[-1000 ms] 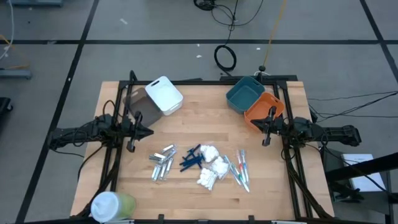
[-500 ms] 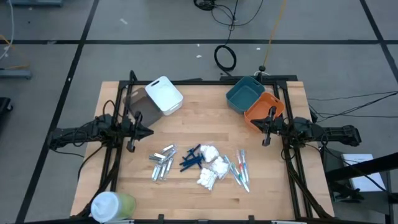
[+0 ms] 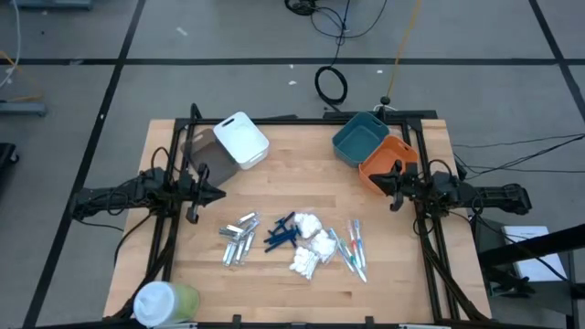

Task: Pick & Place Travel size toiletries
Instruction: Put the right blue toothbrush into the orange bin

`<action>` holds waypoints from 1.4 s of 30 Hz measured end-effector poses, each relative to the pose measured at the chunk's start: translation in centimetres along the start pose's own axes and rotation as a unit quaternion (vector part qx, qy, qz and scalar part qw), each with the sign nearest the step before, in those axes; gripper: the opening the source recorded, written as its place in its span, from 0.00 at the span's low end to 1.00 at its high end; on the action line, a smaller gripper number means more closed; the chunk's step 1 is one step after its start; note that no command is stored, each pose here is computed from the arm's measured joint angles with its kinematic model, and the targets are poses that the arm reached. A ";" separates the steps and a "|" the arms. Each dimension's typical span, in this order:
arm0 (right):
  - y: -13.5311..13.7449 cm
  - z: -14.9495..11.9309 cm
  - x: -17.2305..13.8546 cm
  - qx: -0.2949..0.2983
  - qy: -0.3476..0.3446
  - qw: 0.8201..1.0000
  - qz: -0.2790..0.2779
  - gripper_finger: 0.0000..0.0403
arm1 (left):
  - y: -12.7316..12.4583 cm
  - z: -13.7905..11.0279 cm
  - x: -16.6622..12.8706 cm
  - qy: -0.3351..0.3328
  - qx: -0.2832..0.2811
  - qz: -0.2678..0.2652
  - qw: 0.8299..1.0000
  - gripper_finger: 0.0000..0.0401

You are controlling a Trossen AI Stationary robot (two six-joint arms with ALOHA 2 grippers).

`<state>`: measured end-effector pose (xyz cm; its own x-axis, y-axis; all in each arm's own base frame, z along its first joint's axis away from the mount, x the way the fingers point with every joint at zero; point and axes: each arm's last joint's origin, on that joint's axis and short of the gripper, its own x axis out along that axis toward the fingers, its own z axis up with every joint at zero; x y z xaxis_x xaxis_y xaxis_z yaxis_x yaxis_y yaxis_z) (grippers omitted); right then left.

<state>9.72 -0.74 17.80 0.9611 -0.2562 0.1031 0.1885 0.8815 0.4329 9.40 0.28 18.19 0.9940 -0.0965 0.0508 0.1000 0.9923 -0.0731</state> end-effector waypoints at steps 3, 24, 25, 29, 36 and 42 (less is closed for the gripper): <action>0.0 0.1 0.0 -0.002 -0.006 1.000 0.001 0.00 | 0.0 0.0 0.0 0.000 0.000 0.000 1.000 0.04; 8.7 3.4 4.1 -0.077 0.045 0.963 0.252 0.48 | 0.0 0.0 0.0 0.000 0.000 0.000 1.000 0.04; 9.4 3.1 4.9 -0.095 0.091 0.966 0.223 0.50 | 0.0 0.0 0.0 0.000 0.000 0.000 1.000 0.04; 11.8 2.1 7.3 -0.139 0.259 0.953 0.068 0.52 | 0.0 0.0 0.0 0.000 0.000 0.000 1.000 0.04; 13.4 -1.6 9.1 -0.026 0.422 0.900 -0.105 0.49 | 0.0 0.0 0.0 0.000 0.000 0.000 1.000 0.04; 12.8 -5.5 8.4 0.060 0.512 0.828 -0.221 0.48 | 0.0 0.0 0.0 0.000 0.000 0.000 1.000 0.04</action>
<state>21.32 10.57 19.27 0.4816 -0.0179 -0.8762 0.6054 0.7297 0.3178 9.40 0.28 18.19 0.9940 -0.0965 0.0508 0.1000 0.9923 -0.0732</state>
